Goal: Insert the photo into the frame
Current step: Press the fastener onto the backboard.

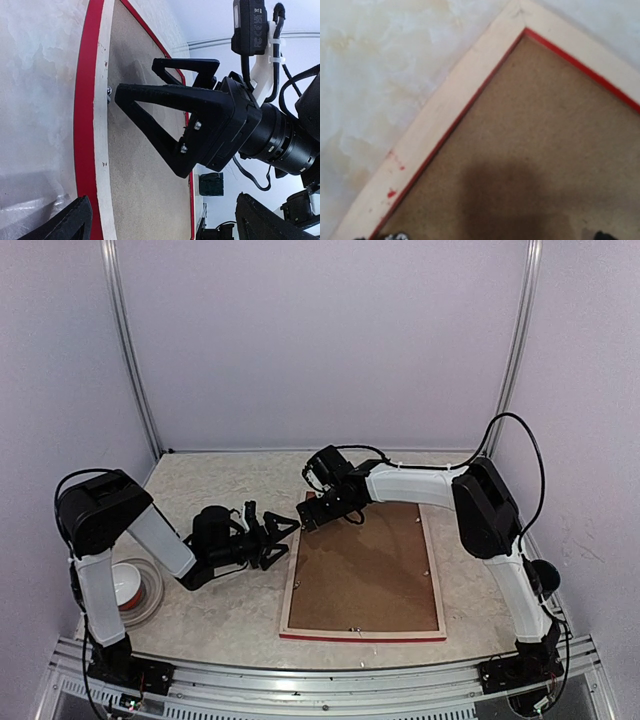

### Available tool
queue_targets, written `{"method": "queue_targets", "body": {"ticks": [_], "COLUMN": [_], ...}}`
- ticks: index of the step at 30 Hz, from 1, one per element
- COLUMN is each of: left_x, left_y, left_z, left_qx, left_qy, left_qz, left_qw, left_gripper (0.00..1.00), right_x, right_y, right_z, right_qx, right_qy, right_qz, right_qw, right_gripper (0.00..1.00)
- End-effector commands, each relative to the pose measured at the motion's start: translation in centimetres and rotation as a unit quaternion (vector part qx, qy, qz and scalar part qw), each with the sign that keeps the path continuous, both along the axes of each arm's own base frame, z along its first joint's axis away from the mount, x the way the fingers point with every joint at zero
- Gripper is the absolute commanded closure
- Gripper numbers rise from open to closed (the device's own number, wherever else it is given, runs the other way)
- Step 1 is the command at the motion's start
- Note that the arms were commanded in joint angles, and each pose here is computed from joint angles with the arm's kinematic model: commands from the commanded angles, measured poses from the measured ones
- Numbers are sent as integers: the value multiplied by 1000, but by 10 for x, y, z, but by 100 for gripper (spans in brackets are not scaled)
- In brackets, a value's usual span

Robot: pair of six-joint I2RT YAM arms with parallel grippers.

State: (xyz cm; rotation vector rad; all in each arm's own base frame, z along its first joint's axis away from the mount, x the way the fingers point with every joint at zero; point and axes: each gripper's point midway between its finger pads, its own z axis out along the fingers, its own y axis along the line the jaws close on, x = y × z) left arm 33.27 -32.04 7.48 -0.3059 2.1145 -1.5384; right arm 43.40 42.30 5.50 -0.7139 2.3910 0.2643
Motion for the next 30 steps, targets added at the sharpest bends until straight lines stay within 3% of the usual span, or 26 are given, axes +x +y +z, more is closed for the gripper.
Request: {"method": "queue_targets", "body": {"ticks": [1, 16, 25, 30], "left_x": [-3, -5, -15, -20], "left_y": [2, -4, -23, -25], "left_z": [-3, -1, 3, -2], "left_qx": [-4, -19, -74, -80], "left_qy": [-3, -6, -5, -2], "left_qz": [-4, -14, -44, -50], "left_qw": [1000, 1000, 996, 996], "left_gripper": [1, 1, 1, 1], "right_x": [-7, -8, -22, -20], "right_y": [-1, -18, 2, 1], "right_z": [-27, -51, -64, -68], "right_qx": [-16, -63, 47, 55], "right_qy": [26, 31, 114, 120], "right_qz": [2, -15, -24, -45], "right_qw": [1000, 997, 992, 990], "right_gripper": [1, 1, 1, 1]}}
